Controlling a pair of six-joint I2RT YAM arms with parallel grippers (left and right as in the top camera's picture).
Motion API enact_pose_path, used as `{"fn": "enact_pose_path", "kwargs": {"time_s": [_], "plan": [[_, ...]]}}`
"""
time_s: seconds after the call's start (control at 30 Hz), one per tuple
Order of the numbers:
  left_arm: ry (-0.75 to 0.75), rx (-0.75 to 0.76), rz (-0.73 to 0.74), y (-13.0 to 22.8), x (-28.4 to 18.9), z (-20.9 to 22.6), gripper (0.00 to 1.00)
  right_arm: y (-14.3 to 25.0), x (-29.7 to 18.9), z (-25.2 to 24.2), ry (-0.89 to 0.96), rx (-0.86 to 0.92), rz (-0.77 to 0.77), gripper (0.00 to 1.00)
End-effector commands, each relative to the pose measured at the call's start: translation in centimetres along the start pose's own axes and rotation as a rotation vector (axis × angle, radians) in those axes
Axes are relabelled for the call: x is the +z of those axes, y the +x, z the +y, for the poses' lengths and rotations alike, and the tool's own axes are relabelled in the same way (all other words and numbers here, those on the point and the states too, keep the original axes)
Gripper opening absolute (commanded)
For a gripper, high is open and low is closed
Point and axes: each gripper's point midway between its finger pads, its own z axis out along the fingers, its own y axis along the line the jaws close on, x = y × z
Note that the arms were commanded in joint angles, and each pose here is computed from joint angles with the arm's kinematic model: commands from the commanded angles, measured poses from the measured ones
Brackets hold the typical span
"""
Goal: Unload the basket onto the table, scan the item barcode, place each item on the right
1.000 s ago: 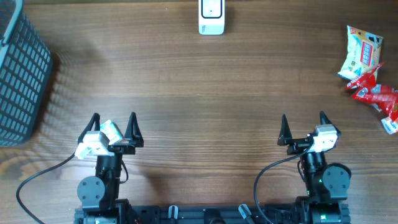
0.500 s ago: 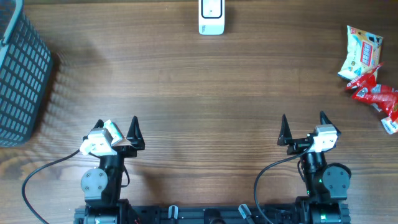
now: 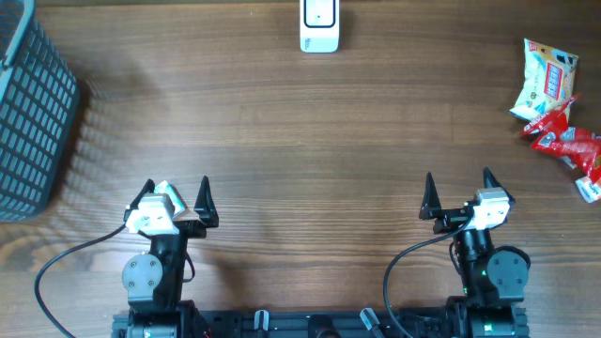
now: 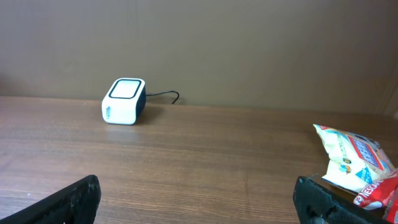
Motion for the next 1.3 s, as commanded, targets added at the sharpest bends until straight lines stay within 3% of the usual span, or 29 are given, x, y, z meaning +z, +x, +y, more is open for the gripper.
{"fn": "enact_pose_path", "kwargs": {"time_s": [0.0, 1.27], "plan": [[-0.010, 0.078, 0.001, 0.16, -0.03, 0.24, 1.00, -0.26, -0.08, -0.14, 0.010, 0.007, -0.013, 1.00], [-0.013, 0.093, -0.001, 0.11, -0.02, 0.28, 1.00, -0.26, -0.08, -0.14, 0.010, 0.008, -0.013, 1.00]]}}
